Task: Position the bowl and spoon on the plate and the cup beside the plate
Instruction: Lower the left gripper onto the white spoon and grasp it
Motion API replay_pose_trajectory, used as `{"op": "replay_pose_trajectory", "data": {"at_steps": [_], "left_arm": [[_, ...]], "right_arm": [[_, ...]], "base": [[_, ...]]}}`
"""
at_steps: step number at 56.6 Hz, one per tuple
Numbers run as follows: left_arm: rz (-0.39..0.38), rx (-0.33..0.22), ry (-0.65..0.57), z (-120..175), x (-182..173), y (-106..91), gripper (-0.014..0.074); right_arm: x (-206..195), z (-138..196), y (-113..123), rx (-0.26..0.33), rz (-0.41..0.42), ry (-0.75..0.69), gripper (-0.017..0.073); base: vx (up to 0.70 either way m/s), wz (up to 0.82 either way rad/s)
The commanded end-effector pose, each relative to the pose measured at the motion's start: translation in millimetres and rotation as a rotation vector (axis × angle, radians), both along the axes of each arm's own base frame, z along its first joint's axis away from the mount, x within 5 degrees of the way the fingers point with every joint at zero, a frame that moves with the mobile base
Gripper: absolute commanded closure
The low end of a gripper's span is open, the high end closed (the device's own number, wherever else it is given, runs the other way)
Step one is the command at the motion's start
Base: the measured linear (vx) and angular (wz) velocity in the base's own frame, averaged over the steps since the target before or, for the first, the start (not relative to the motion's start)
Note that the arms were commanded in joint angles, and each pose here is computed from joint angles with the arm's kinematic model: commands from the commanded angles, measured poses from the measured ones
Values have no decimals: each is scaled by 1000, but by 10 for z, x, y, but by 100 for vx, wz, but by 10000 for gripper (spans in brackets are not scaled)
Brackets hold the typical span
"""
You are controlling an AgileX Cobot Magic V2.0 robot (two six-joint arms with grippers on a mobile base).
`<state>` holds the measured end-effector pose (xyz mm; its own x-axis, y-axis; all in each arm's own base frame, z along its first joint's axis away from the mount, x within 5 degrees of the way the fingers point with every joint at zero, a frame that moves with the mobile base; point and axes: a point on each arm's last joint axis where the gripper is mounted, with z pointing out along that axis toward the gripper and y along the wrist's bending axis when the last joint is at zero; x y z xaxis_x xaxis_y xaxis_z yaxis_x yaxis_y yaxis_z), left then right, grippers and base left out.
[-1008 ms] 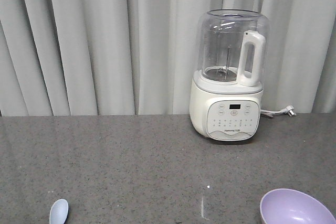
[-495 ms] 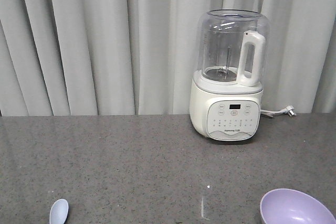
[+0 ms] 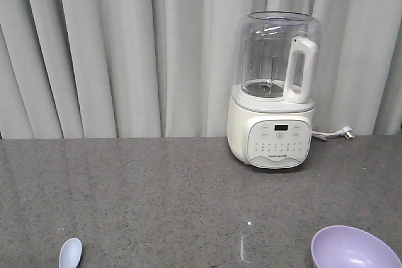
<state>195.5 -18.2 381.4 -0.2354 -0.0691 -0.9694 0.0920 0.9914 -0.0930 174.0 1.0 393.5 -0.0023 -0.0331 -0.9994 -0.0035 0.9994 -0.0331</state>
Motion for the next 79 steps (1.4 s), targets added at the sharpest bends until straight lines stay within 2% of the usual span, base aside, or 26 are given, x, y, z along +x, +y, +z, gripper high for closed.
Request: {"op": "replay_pose_trajectory", "data": {"at_steps": [1,7,10,13,21,30,33,36,41,46,52,58,79], "left_arm": [[-15,-42,3,256,39,-25,-20],[-51,-95,135,279,187,-87,-9],[-70,-136,221,178,302,-129,1],[-85,-145,296,50,400,-168,9],[-156,-120,508,-333,635,-379,16],[-222,-89,689,-707,797,-645,16],[-222,-75,756,-818,817,-695,16],[-213,-37,800,-919,848,-713,16],[-170,-8,881,-1069,881,-731,16],[-138,38,919,-1145,891,-729,16],[-108,39,926,-1177,907,-735,17],[-95,17,922,-1208,940,-747,17],[-50,-4,969,-1431,1062,-775,20]], "right_arm": [[-31,197,-5,1,0,-121,-42],[-31,197,-5,1,0,-121,-9],[-31,197,-5,1,0,-121,-4],[-31,197,-5,2,0,-121,-4],[-31,196,-5,2,0,-120,-4],[-31,196,-5,0,0,-120,-4],[-31,194,-5,0,0,-118,-4],[-30,190,-5,0,-1,-113,-4],[-30,190,-5,0,-1,-113,-4],[-29,179,-6,-1,-1,-101,-4],[-29,172,-7,-5,-2,-93,-4],[-28,169,-7,-5,-2,-90,-4],[-28,166,-5,-6,-2,-86,-4]], "base": [[0,0],[0,0],[0,0],[0,0],[0,0],[0,0],[0,0],[0,0],[0,0],[0,0],[0,0],[0,0],[0,0]]}}
